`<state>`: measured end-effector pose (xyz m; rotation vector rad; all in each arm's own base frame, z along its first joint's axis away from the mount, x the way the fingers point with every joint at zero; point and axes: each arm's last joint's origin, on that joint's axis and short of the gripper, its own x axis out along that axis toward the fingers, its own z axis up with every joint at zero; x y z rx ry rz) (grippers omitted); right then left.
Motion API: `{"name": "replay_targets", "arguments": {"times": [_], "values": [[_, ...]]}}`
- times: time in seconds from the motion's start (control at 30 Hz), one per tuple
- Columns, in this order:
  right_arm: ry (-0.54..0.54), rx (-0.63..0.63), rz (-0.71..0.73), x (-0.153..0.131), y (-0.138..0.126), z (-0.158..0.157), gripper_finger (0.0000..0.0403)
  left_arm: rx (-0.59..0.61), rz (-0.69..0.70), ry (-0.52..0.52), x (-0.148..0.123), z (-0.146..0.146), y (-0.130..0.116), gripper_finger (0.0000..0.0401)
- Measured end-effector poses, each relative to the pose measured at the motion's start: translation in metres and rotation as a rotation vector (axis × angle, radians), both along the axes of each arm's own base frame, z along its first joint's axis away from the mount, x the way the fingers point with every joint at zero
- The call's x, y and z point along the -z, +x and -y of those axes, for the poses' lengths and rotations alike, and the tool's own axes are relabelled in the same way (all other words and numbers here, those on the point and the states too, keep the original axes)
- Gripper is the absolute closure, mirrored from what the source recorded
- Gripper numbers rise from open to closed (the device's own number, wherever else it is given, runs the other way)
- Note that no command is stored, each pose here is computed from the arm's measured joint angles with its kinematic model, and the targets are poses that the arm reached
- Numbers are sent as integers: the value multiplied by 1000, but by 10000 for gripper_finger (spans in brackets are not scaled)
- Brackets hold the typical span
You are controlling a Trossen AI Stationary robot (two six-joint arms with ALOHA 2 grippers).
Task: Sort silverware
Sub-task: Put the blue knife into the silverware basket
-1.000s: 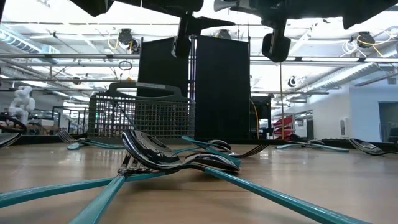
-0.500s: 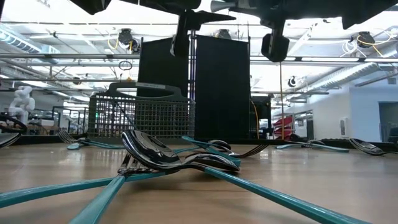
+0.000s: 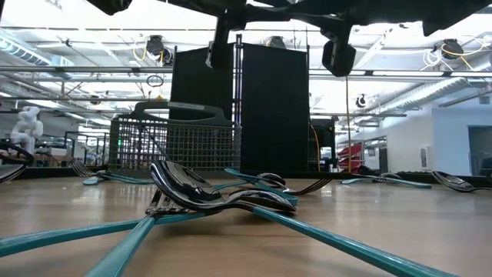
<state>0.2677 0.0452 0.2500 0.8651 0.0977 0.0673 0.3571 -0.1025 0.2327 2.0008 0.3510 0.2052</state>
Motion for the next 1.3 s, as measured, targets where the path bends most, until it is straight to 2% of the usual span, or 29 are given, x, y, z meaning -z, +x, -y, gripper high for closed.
{"name": "replay_targets", "arguments": {"times": [0.1, 0.2, 0.33, 0.47, 0.6, 0.73, 0.83, 1.07, 1.3], "values": [[-2, -1, 11, -5, -3, 0, 300, 4, -2, 0, 1, 1, 0, 384], [-20, -40, 9, -9, -8, 1, 293, 4, 25, -64, 0, 0, 0, 384], [-81, -63, 1, -20, -22, 1, 292, -39, 83, -236, -1, -5, 0, 384], [-182, -73, -72, -23, -40, 1, 292, -74, 144, -414, -6, -13, -3, 384], [-266, 11, -138, -27, -60, 1, 291, -131, 158, -564, -13, -27, -11, 384], [-351, 126, -228, -25, -76, 0, 291, -156, 227, -770, -27, -48, -31, 384], [-399, 165, -301, -19, -82, -2, 291, -121, 319, -966, -39, -66, -52, 384], [-432, 277, -509, 8, -81, -6, 291, -30, 687, -1395, -67, -117, -94, 384], [-507, 304, -638, 35, -64, -12, 291, -24, 873, -1730, -63, -154, -95, 384]]}}
